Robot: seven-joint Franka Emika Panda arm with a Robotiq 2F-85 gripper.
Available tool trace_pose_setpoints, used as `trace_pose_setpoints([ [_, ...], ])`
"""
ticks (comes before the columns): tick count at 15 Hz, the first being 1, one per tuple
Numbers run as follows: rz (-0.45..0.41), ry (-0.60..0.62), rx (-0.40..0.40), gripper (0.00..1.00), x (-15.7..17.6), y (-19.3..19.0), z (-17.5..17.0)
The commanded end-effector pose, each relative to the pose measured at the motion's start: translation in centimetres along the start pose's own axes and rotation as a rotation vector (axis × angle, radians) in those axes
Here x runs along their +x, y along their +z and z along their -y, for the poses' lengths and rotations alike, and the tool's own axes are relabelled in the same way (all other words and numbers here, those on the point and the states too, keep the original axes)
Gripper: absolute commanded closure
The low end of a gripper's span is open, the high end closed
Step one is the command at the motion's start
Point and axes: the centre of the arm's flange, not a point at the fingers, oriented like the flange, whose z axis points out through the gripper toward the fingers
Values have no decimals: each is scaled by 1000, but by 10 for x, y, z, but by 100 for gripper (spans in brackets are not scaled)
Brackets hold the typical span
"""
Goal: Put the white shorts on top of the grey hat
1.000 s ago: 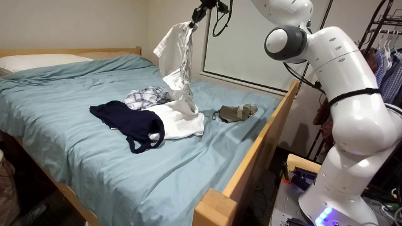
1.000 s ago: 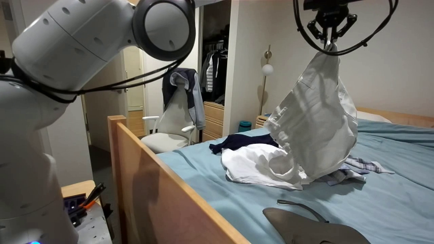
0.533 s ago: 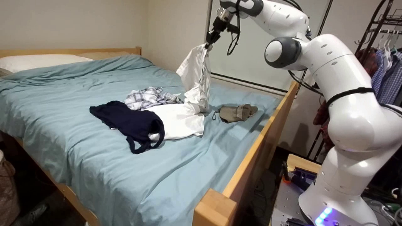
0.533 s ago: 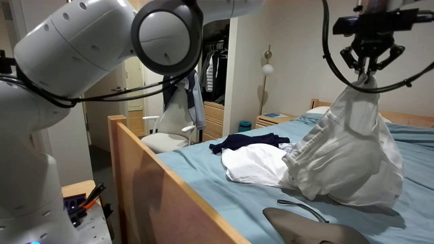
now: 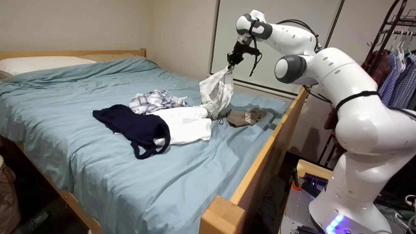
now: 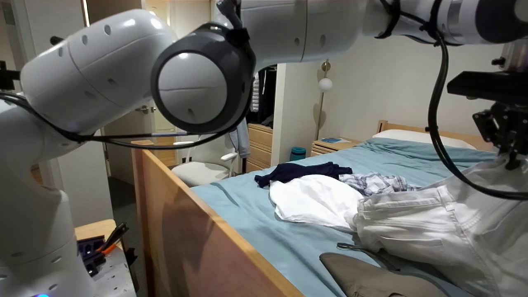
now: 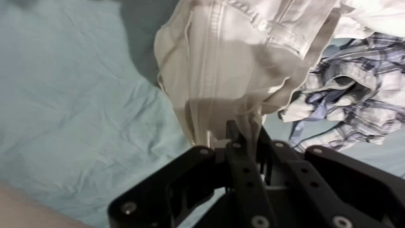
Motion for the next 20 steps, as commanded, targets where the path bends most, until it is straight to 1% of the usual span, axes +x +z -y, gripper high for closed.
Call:
trace_pose_setpoints([
  [1, 27, 106, -100, 97, 43, 16, -45],
  [3, 90, 151, -123, 97, 22, 28, -58],
  [5, 175, 194, -115, 97, -5, 41, -61],
  [7, 226, 264, -143, 97, -30, 41, -69],
  [8, 250, 300, -152, 97, -37, 39, -74],
  [9, 256, 354, -191, 97, -45, 34, -82],
  [12, 255, 517, -226, 97, -63, 23, -116],
  [14, 247, 615, -276, 97, -80, 15, -141],
  [16, 290, 694, -302, 97, -95, 16, -152],
  [17, 309, 720, -305, 92, -104, 17, -155],
  [18, 334, 738, -301, 64, -110, 22, -155],
  [19, 353, 747, -300, 63, -113, 25, -153],
  [20, 364, 752, -292, 56, -118, 26, -150],
])
